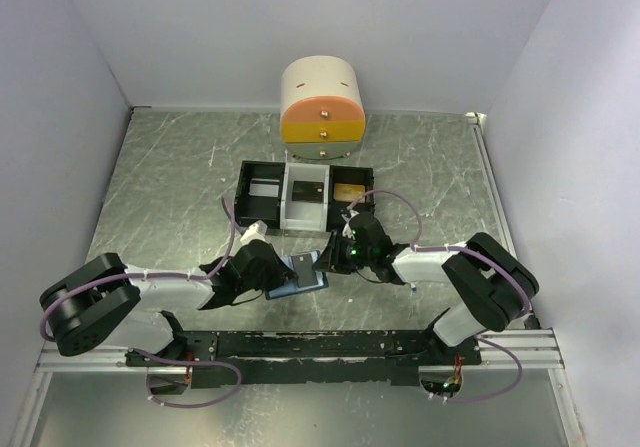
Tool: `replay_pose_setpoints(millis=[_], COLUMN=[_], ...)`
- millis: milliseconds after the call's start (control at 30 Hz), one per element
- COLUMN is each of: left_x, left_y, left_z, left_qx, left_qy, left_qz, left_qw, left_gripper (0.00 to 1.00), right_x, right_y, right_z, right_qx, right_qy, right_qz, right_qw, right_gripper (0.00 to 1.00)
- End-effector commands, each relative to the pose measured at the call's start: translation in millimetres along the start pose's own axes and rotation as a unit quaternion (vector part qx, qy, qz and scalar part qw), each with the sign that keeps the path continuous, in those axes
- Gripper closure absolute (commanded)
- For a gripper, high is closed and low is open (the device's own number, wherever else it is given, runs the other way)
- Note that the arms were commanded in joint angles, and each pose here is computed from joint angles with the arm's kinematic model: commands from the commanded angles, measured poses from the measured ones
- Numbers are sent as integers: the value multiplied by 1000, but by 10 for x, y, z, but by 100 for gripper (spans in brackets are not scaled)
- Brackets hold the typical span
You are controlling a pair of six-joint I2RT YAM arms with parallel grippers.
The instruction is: Take the credit cards out of the card holder
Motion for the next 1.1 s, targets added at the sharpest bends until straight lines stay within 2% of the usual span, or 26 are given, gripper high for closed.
replay_pose_setpoints(millis=[0, 100, 233, 533, 800, 1067], left_x=[-6, -19, -49, -55, -68, -69], left_y=[6, 1, 7, 27, 20, 5], left_z=[-15, -5, -1, -47, -55, -71], left_qx=[-3, 0, -2, -9, -10, -21], left_qy=[8, 6, -5, -11, -31, -68], left_qz=[15, 14, 12, 10, 7, -33], left_qw=[1000, 1000, 1000, 1000, 999, 997], left_gripper=[93, 93, 92, 88, 78, 86], right_x=[55, 246, 358, 21, -29, -68], right_y=[-11, 38, 40, -36, -89, -138], right_z=[-57, -120, -80, 76, 93, 103], right_qx=[15, 1, 19, 12, 21, 30], right_qy=[1, 26, 38, -81, -83, -84], right_qz=[-24, -55, -68, -37, -28, -19], right_qw=[1000, 998, 997, 996, 996, 996], right_gripper=[75, 74, 74, 74, 75, 75])
Point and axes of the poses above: each gripper's point midway between its finger pads, its own z axis out along the fingers, its own x axis along the line the jaws close on, y = z × x, the point moved 9 cm from there along -z, back along the fingers, and after that the axes turned 1 degree about z, right-handed, at the moved point
